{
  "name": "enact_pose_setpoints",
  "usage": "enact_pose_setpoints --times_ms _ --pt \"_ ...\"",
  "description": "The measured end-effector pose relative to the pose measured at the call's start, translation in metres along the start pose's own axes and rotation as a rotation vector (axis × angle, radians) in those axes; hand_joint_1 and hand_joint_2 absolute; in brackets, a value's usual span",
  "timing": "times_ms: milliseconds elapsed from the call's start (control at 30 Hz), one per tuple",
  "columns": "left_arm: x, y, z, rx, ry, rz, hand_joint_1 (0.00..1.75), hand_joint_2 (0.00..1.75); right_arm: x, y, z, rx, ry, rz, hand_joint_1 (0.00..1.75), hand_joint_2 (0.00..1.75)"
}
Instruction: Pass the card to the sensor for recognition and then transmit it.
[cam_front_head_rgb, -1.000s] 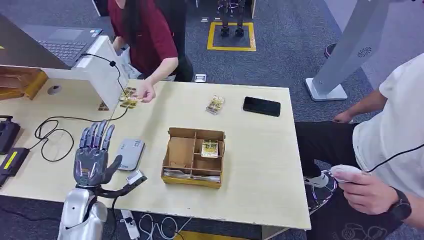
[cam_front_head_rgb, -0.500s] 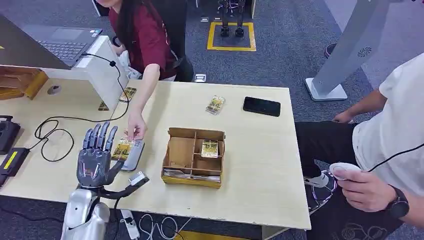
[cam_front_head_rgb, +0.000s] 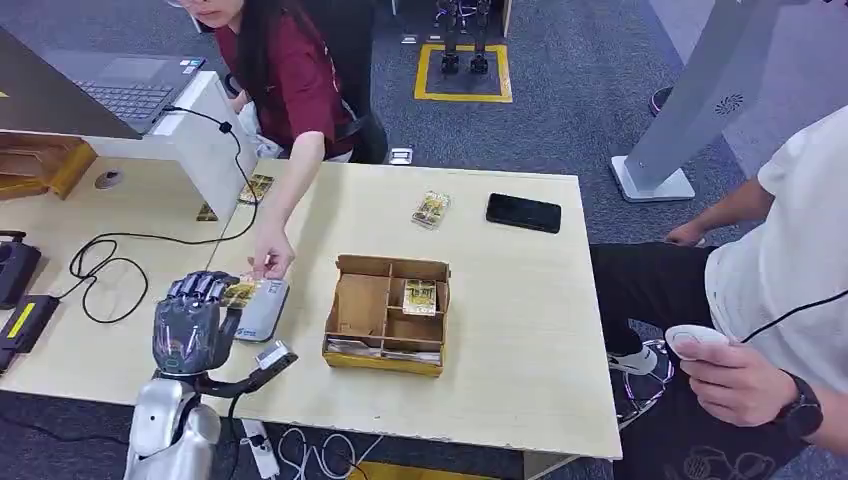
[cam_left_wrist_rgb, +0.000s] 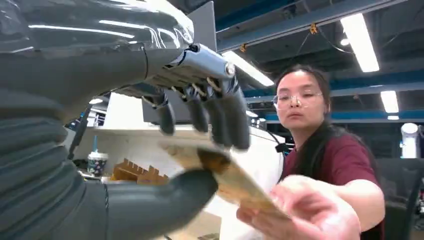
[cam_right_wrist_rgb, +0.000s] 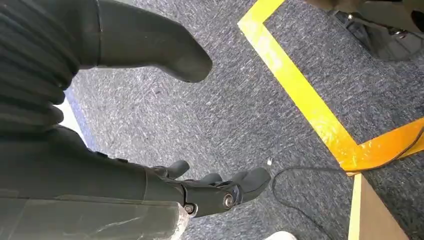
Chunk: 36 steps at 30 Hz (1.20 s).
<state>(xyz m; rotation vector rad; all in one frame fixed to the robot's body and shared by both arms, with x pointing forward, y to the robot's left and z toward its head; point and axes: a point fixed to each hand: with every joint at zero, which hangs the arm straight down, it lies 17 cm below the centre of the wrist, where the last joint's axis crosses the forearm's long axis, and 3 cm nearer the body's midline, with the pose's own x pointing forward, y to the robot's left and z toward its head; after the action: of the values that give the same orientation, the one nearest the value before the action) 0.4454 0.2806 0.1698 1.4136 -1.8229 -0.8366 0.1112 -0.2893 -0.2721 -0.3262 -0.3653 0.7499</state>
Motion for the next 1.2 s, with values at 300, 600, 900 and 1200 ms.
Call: enact_pose_setpoints --times_ms 300,600,900,1200 --pt "0.0 0.0 0.0 0.002 -0.006 0.0 1.75 1.75 0.0 -0.001 0.0 -0.005 -0.002 0.002 0.0 1.75" --pt "-0.011 -0.011 0.006 0.013 0.085 0.14 1.75 1.75 0.001 -0.001 0.0 -0.005 -0.006 0.014 0.0 1.75" --pt "-0.022 -0.094 0.012 -0.217 0.466 0.783 1.75 1.75 -0.001 -0.002 0.0 -0.009 0.003 0.009 0.0 1.75" --pt "-0.045 -0.114 -0.005 -0.274 0.609 0.954 1.75 1.75 -0.001 -0.001 0.0 -0.01 0.006 0.019 0.0 1.75"
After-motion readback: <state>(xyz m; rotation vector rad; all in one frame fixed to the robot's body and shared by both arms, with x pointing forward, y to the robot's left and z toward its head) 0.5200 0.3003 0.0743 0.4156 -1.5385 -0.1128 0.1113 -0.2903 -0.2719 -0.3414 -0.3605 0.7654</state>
